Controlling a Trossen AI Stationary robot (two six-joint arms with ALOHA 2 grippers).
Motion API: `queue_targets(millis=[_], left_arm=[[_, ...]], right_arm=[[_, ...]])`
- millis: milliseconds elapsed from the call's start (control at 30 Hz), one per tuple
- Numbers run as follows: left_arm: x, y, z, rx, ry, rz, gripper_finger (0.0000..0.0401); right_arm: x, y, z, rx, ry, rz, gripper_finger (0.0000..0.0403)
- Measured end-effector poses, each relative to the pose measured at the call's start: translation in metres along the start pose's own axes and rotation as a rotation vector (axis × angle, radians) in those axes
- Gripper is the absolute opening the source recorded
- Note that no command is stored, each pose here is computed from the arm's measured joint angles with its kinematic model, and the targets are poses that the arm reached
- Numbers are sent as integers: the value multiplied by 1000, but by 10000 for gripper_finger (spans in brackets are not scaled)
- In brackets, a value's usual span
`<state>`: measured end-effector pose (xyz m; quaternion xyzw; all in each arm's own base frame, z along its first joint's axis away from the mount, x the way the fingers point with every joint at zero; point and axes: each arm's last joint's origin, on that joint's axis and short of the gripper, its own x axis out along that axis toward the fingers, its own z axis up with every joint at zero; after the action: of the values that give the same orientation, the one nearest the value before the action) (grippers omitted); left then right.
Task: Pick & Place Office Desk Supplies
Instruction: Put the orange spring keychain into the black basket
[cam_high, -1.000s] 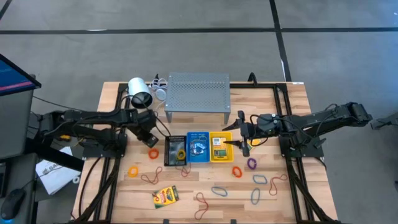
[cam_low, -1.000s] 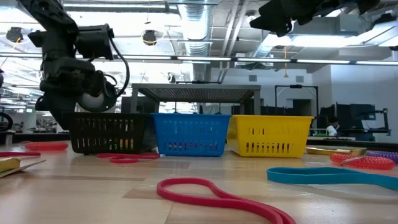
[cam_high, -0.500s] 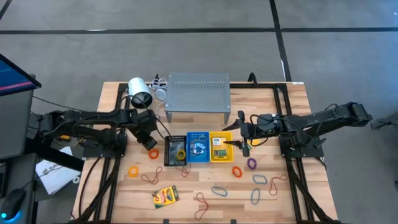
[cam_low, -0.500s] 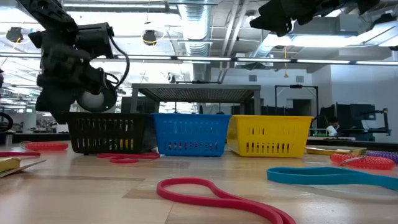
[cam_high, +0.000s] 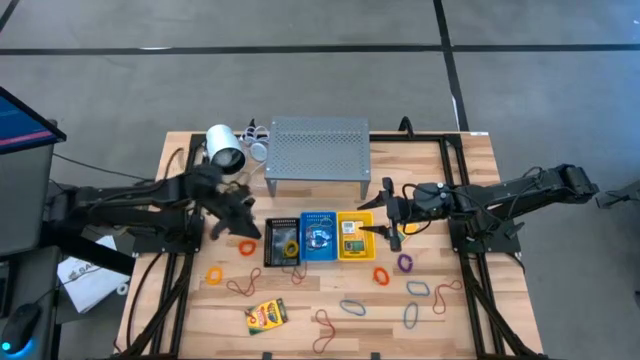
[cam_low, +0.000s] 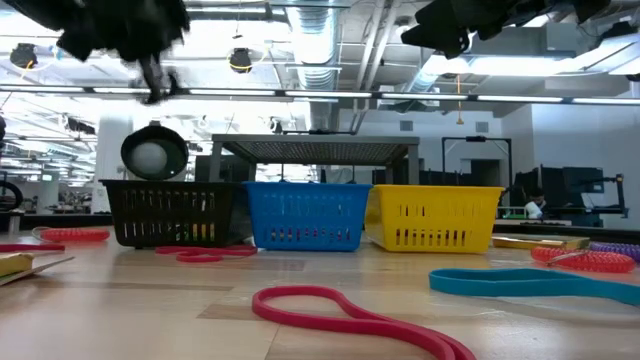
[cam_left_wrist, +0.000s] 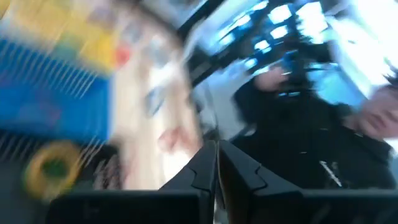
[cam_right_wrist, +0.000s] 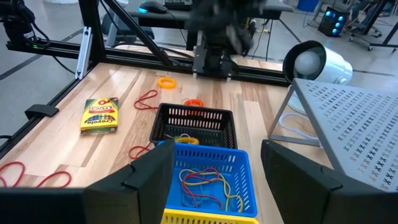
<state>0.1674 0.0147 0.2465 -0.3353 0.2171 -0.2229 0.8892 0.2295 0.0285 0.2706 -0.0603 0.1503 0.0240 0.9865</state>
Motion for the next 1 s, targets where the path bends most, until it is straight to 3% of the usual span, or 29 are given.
queue_targets(millis=[267, 400, 500, 633, 700, 1000], left_arm=[[-23, -65, 13, 526, -334, -276, 12], [-27, -81, 13, 751, -456, -324, 12], [-24, -80, 14, 836, -522, -201, 12], [-16, -66, 15, 846, -535, 87, 16], [-14, -61, 14, 851, -532, 181, 28], [-14, -57, 16, 832, -561, 319, 154]], right_arm=[[0, 0, 0, 0, -3, -1, 234], [0, 0, 2, 7, -16, -2, 234], [0, 0, 3, 11, -34, -3, 234], [0, 0, 5, 34, -47, -4, 234], [0, 0, 5, 47, -47, -4, 234], [0, 0, 5, 91, -47, -3, 234]])
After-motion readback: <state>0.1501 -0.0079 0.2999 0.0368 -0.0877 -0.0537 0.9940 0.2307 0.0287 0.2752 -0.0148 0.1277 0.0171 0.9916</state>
